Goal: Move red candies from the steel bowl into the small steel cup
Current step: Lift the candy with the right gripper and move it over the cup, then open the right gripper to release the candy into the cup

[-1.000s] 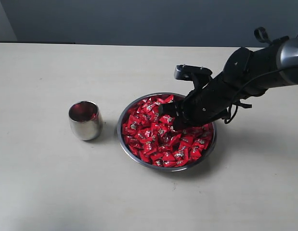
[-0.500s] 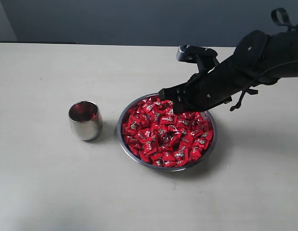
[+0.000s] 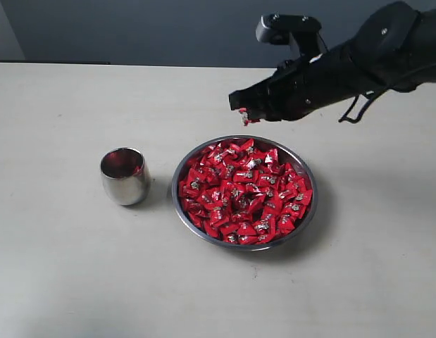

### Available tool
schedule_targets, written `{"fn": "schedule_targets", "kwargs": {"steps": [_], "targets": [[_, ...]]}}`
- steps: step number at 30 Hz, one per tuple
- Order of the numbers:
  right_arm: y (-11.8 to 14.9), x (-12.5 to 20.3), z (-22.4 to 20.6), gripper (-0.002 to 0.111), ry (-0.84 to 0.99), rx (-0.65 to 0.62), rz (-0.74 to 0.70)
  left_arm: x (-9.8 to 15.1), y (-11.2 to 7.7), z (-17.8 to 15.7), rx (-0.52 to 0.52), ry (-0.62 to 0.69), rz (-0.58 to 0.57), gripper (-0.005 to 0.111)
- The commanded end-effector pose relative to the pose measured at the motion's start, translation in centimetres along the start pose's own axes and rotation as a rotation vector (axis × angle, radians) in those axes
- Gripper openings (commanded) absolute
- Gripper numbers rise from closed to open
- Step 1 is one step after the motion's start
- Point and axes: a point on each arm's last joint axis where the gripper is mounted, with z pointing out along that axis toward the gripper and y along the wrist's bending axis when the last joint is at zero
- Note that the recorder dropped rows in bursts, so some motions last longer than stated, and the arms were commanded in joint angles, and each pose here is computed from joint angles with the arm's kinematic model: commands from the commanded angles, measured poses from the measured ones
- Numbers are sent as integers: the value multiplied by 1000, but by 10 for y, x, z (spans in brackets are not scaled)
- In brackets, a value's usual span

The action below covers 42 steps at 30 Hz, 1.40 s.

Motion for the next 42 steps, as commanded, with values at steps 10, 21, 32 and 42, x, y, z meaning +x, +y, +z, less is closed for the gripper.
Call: {"fn": "schedule_targets", "kwargs": {"steps": [10,21,32,42], "targets": [[45,-47,51,-1,-22,-300,-227,1,0,0,0,-3,-5,0],[104,-44,97,-1,35,-445,-433,1,0,0,0,-3,-5,0],[119,-29,103,-1,174,-505,-613,1,0,0,0,-3,-5,0],[117,-32,106,-1,143,-474,-615,1,0,0,0,-3,-5,0]]}}
